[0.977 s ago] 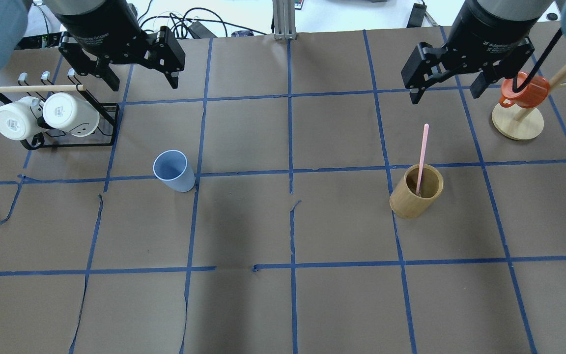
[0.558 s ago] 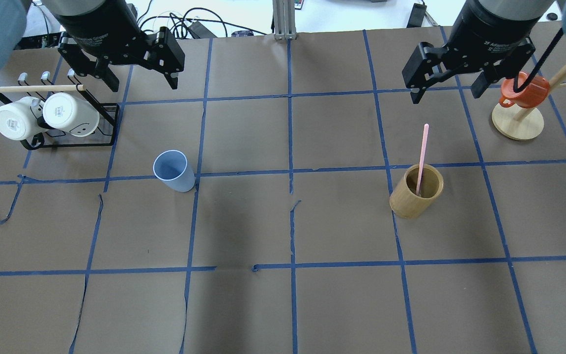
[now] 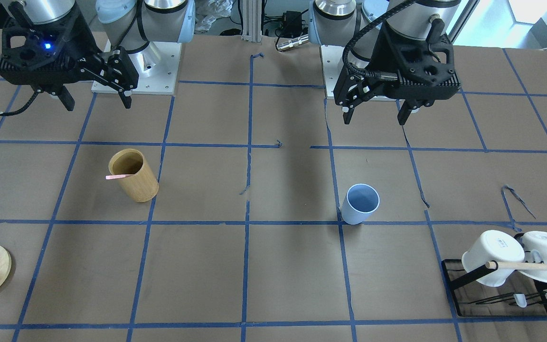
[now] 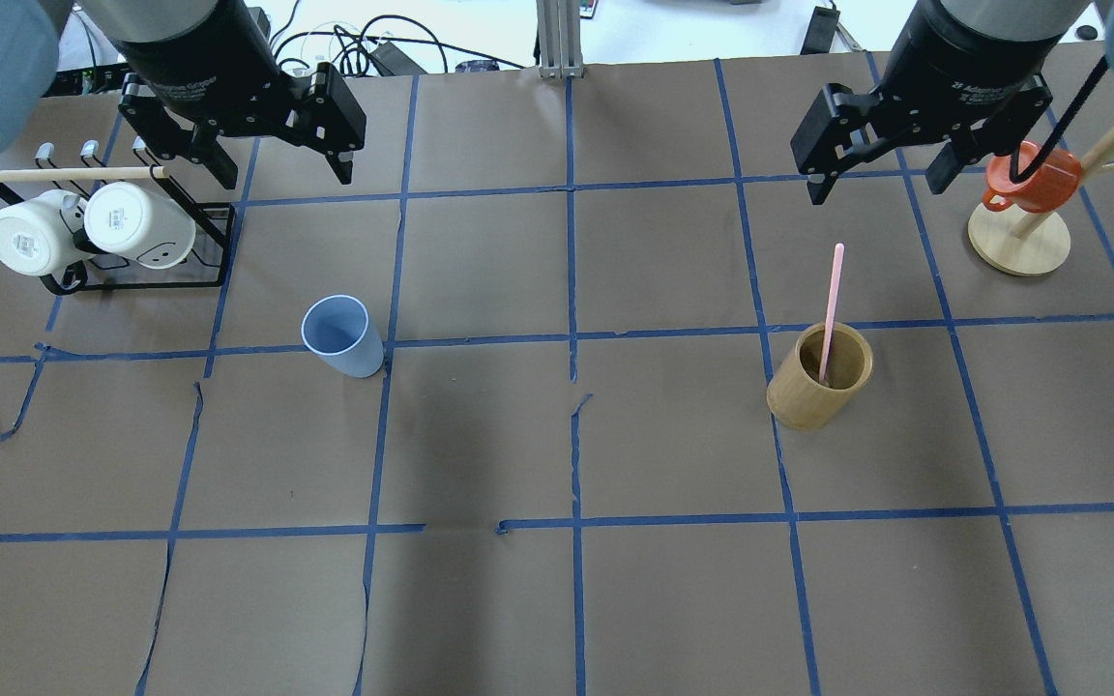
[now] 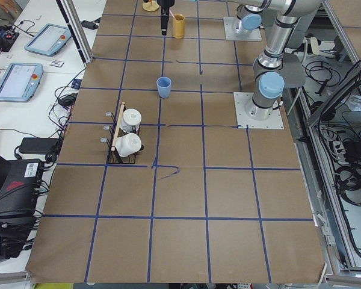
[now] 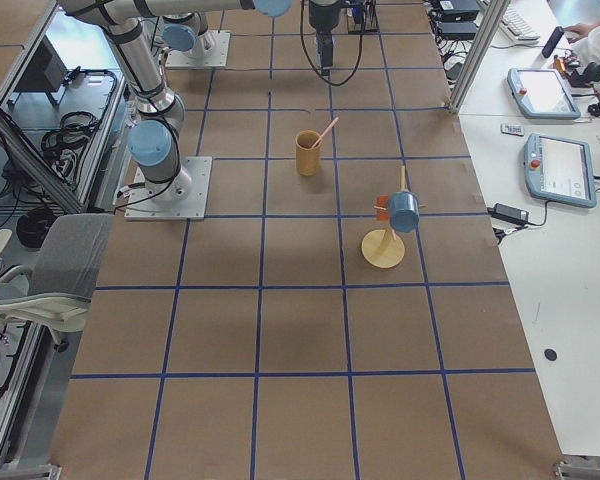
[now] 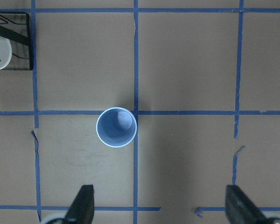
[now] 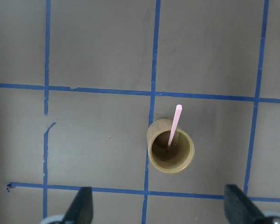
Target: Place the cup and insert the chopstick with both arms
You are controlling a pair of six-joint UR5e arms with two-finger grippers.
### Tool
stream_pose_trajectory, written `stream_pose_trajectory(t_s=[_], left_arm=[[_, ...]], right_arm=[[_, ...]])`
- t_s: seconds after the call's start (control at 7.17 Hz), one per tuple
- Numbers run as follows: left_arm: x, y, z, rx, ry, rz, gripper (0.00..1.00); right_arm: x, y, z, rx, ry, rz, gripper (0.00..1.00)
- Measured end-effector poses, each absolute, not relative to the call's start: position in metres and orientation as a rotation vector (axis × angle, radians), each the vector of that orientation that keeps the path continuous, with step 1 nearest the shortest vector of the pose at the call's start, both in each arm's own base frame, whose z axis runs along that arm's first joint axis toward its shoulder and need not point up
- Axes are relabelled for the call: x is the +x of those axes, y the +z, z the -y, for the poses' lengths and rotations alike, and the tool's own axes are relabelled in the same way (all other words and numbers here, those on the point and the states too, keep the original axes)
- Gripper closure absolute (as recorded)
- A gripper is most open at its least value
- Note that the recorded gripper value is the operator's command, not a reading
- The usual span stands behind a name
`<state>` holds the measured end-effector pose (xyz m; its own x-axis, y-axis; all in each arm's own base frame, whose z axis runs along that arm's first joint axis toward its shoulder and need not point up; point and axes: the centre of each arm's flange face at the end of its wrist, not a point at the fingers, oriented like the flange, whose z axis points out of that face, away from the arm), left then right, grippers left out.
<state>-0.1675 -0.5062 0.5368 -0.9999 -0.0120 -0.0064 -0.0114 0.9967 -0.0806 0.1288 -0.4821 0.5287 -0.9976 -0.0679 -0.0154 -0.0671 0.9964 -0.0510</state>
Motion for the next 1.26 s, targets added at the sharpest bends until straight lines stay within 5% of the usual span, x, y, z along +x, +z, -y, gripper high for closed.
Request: stream_pose_trajectory(t_s=[1.26], left_arm=[[-0.163,0.524,0.518,-0.021,-0.111,-3.138,0.00]], right_arm=[[0.127,0.504,0.499,-0.110,-0.043,-3.115,0.00]])
